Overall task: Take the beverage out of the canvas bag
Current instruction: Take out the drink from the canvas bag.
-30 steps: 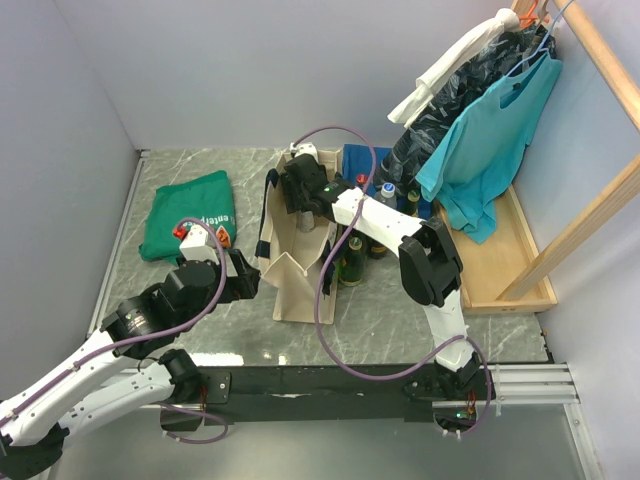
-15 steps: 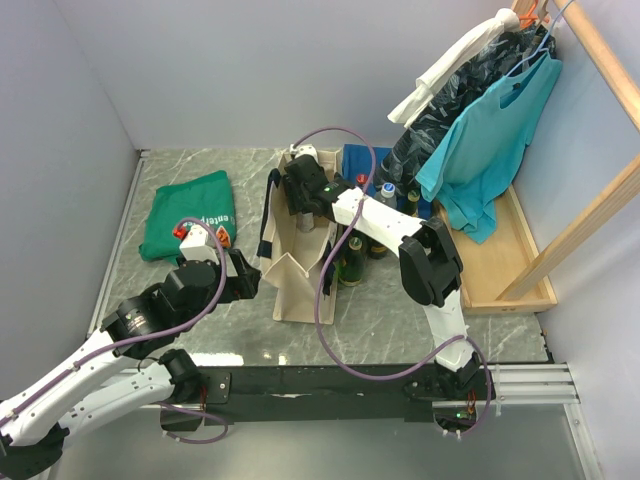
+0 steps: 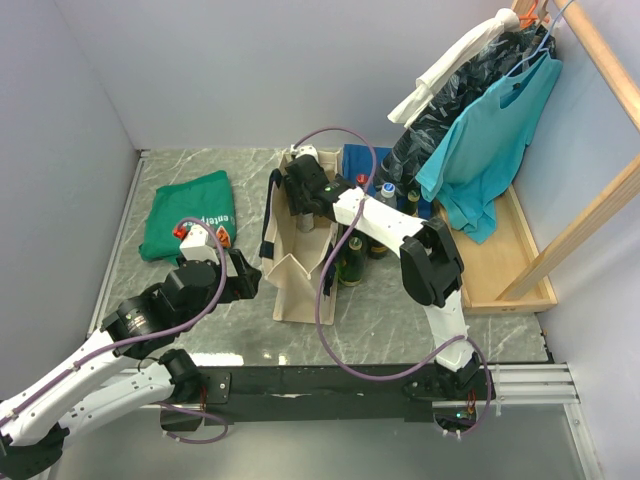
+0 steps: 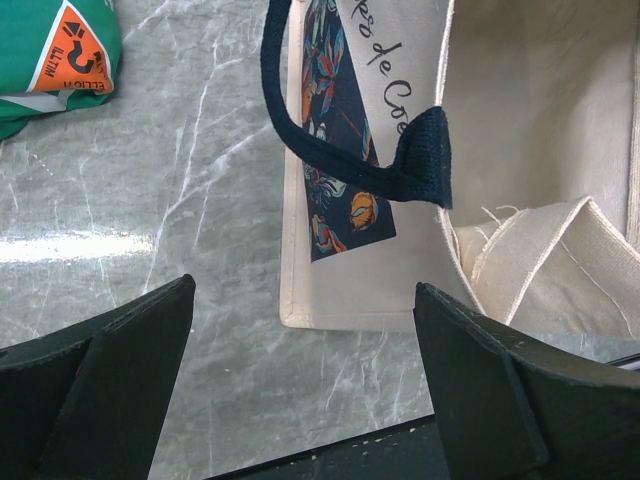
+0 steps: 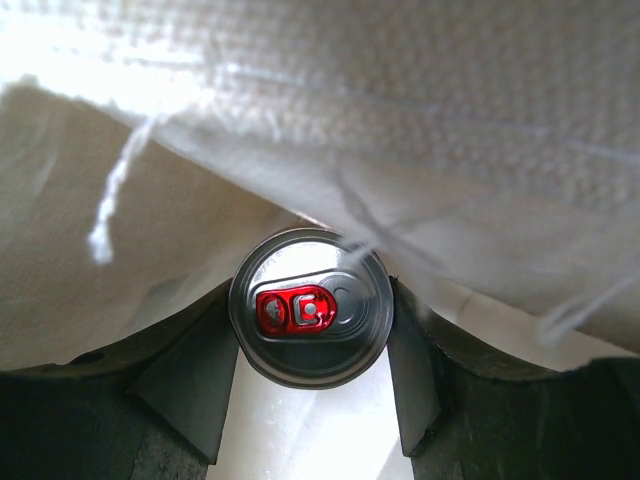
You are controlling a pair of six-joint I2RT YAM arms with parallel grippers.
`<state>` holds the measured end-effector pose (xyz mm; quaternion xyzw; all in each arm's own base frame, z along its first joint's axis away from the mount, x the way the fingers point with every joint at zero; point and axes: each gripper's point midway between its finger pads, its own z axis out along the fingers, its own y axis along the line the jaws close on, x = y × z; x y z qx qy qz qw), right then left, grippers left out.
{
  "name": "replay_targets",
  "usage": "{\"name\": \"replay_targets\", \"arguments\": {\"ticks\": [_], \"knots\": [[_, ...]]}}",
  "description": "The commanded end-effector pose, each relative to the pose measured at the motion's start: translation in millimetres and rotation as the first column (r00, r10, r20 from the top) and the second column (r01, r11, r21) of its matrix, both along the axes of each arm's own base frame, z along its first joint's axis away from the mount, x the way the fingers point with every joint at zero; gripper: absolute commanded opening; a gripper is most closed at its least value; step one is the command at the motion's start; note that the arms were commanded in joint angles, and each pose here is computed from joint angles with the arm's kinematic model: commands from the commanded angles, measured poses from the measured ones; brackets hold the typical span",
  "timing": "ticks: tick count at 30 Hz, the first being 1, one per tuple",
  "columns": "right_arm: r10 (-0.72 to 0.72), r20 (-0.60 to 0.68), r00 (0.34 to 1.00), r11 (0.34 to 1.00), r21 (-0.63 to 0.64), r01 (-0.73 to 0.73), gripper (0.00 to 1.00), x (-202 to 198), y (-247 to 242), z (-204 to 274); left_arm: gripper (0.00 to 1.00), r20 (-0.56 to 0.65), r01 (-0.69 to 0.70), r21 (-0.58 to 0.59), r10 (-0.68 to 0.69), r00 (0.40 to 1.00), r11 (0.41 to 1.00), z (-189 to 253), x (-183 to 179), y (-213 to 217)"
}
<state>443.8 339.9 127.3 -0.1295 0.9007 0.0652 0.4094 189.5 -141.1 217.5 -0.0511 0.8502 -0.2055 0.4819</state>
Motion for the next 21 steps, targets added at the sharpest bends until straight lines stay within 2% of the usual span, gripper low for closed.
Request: {"name": "replay_targets", "arguments": {"ticks": [1,2,10,21], "knots": [[0.042,-0.023,0.999,0.998,0.045,-0.041,0.03,-18,4,22,0.96,0.026,-0.002,-0.032,0.003,1.0,0.999,12,2,-2],[0.041,-0.023,0.999,0.998,0.048,-0.039,0.0,-18,3,23,0.96,0.025,-0.002,-0.031,0.003,1.0,1.0,11,2,-2],[0.063,0.011,0.998,0.996,0.058,-0.064,0.0,-22,4,40,0.96,0.03,-0.002,-0.037,0.003,1.0,0.999,13,1,-2],[0.079,0.119,0.99,0.996,0.039,-0.084,0.0,-22,3,86,0.96,0.027,-0.006,-0.034,0.007,1.0,0.999,12,2,-1]]}}
